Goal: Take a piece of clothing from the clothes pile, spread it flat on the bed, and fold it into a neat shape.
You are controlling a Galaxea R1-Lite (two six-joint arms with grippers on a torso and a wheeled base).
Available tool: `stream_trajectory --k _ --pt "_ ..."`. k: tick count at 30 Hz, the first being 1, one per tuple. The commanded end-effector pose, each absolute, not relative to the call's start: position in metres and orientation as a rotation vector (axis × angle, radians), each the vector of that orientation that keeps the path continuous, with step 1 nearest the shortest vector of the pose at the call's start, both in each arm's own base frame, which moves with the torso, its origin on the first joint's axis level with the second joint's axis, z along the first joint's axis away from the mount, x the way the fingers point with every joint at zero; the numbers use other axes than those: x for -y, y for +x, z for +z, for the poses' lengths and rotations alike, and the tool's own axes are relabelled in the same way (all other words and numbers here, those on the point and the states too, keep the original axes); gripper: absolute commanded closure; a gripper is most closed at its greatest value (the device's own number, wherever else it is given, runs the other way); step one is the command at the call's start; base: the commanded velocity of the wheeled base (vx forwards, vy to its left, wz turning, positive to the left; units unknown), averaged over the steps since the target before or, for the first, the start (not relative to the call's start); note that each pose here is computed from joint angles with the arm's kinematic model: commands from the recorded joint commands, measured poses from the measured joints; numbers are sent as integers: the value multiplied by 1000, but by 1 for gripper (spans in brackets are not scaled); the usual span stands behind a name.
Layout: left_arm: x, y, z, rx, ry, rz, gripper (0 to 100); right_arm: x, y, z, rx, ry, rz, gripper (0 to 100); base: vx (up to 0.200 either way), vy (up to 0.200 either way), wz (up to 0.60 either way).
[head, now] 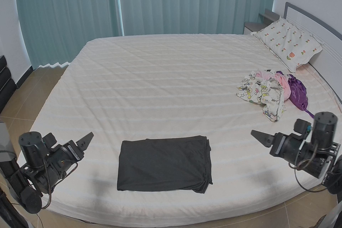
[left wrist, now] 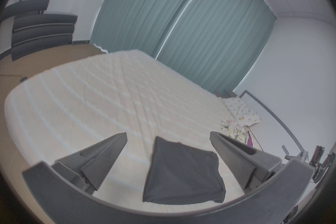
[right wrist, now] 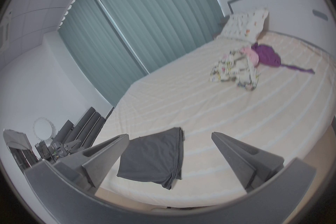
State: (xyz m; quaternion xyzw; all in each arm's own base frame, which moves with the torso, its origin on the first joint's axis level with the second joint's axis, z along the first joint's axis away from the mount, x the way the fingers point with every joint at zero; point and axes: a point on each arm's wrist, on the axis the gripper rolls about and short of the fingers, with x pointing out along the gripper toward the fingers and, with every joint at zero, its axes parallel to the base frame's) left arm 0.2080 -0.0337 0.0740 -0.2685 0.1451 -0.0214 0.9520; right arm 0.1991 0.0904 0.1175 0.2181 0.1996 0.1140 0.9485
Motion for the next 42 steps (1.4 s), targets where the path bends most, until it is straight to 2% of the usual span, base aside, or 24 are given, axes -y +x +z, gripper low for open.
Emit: stream_trajectory --k 1,9,13,20,26,32,37,42 --pt "19 166 126 -60 -485 -1 0 -48 114 143 -153 356 227 0 0 0 0" --pt "14 136 146 51 -422 57 0 -23 70 139 -68 327 145 0 0 0 0" --pt "9 105 156 110 -373 90 0 -8 38 130 -38 281 97 0 0 0 0" --pt "0 45 144 57 -219 107 0 4 8 112 3 255 -10 0 0 0 0" --pt "-6 6 135 48 -203 150 0 6 -5 99 1 217 -68 0 0 0 0" --pt "-8 -11 123 52 -139 181 0 7 -14 85 -28 170 -95 0 0 0 0" --pt "-10 -18 122 86 -92 241 0 6 -15 83 -46 172 -43 0 0 0 0" --pt "-8 -23 120 103 -67 338 0 5 -15 84 -49 152 -109 0 0 0 0"
